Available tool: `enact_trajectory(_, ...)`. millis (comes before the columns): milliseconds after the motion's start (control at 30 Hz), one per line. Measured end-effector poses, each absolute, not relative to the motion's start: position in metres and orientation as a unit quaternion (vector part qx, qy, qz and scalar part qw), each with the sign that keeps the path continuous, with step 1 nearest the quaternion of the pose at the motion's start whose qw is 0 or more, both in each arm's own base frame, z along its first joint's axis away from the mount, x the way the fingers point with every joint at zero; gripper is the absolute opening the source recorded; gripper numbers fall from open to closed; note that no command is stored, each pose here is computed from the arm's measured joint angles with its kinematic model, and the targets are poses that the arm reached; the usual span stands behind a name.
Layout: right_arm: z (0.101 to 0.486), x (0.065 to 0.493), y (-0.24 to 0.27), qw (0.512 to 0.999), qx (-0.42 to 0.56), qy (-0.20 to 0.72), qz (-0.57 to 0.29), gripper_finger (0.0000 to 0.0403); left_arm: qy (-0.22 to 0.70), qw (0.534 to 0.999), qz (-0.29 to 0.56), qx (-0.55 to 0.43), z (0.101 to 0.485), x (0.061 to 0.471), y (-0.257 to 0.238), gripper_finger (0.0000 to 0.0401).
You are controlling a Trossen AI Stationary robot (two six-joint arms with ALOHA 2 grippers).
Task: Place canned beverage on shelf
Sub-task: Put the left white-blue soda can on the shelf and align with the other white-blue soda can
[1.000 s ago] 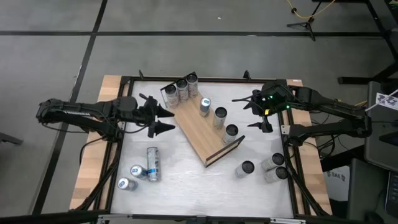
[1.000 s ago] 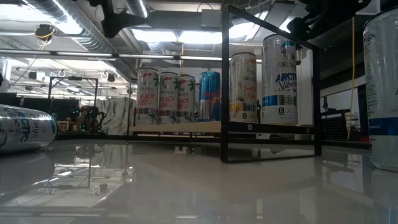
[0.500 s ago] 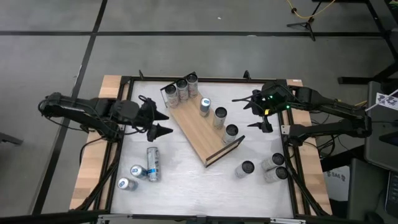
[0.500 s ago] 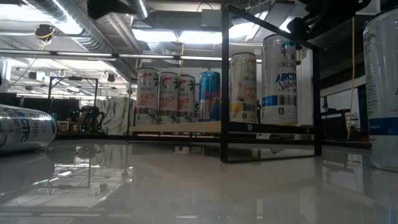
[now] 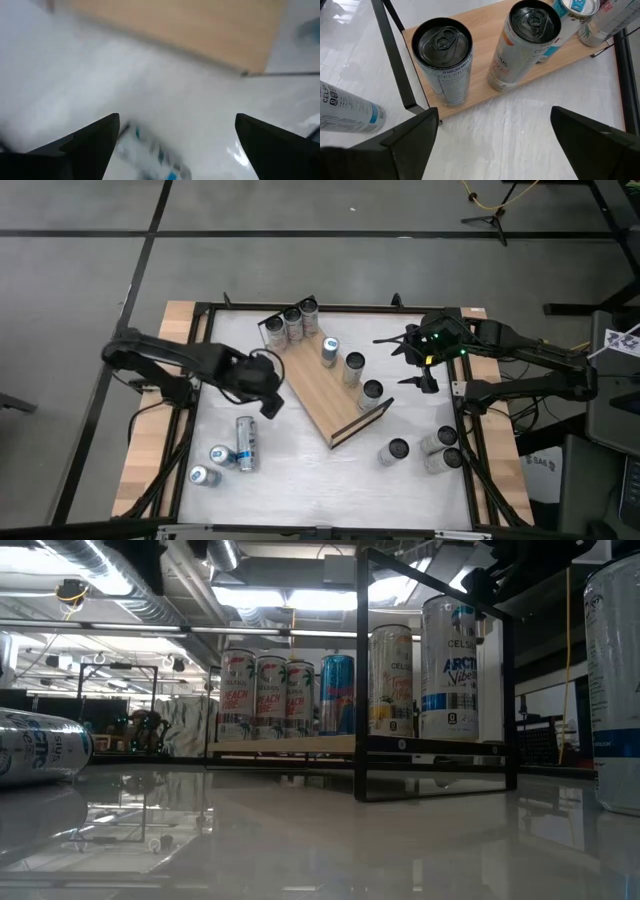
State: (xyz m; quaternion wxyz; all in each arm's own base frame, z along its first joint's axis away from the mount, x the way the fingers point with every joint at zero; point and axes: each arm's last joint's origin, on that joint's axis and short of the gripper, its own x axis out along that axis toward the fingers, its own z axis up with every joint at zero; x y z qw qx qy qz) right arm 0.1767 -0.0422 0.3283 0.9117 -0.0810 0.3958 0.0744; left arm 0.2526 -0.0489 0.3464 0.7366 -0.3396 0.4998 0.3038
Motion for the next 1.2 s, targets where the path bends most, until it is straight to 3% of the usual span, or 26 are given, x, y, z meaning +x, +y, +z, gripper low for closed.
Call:
enact_trajectory(167, 0.328, 0.177, -0.042, 0.912, -0.081, 0.396, 0.074, 0.0379, 0.556, 0.669, 0.324, -0.373, 0.321, 0.271, -0.059, 0.0389)
enact_trajectory(433, 0.328, 0.177, -0.042, 0.912, -0.081, 0.396, 0.074, 0.0379, 0.579, 0.63, 0.356, -0.375, 0.298, 0.284, -0.076, 0.0389)
enact_trajectory(767, 0.328, 0.177, -0.042, 0.912, -0.081, 0.396, 0.074, 0.0379, 0.6, 0.567, 0.422, -0.375, 0.263, 0.267, -0.095, 0.0389)
enact_trajectory(1200, 0.328, 0.177, -0.042, 0.912, -0.081, 0.396, 0.074, 0.0379, 0.62, 0.541, 0.436, -0.364, 0.208, 0.253, -0.09, 0.0389)
